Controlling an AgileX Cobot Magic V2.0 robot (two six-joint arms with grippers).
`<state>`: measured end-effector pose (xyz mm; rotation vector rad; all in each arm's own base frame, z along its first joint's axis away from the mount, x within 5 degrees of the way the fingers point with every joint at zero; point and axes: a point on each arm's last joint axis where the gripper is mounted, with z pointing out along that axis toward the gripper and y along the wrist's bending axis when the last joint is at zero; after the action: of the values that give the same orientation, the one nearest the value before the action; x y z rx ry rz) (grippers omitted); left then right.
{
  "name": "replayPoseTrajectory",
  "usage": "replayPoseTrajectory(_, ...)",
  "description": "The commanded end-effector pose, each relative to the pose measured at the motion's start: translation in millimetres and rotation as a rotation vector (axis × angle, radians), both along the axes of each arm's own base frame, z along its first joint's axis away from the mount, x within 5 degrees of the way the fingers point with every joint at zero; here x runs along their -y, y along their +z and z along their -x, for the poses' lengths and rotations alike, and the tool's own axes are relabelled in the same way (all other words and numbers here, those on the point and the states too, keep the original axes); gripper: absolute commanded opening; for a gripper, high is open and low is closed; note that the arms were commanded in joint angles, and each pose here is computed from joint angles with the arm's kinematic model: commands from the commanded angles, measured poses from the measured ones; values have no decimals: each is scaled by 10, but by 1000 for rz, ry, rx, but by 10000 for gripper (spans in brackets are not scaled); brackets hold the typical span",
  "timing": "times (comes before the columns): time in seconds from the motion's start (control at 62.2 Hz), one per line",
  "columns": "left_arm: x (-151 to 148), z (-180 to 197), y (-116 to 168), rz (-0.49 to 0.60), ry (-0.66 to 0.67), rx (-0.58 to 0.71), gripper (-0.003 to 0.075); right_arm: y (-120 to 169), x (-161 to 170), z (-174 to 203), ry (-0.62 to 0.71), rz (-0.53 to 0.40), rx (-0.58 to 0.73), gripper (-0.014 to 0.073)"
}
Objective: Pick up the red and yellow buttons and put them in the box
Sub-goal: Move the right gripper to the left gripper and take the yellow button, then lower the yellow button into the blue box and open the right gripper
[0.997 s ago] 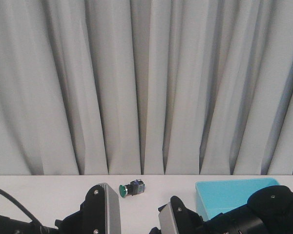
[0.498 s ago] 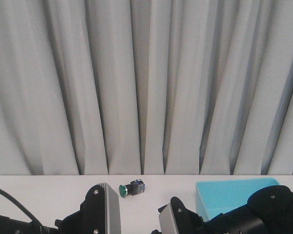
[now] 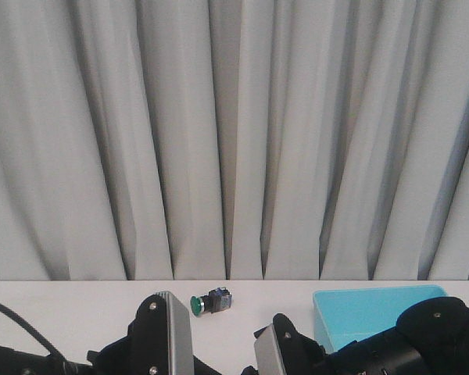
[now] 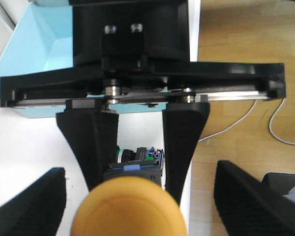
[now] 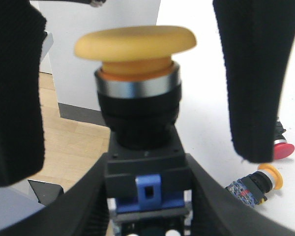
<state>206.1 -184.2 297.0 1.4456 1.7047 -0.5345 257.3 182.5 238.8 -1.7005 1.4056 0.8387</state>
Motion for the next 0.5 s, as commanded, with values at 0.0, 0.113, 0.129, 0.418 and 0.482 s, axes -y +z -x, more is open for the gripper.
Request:
replayPoseTrajectory(0.0,-39,26,279,86,52,75,610,303,15,10,-22,-72,88,189)
replayPoseTrajectory(0.113,-100,45,374,93,93,133,608,401,77,23,-72,-20,167,189)
replayPoseTrajectory(0.129,-108,49,386,94,99,138,607,422,88,28,-79,-17,176,189)
replayPoseTrajectory(0.418,-206,45,452,77,197,165,596,784,397,14,-502,114,279,189)
replayPoseTrajectory(0.482,-217,23,440,69,223,163,592,847,470,0,-628,109,256,189)
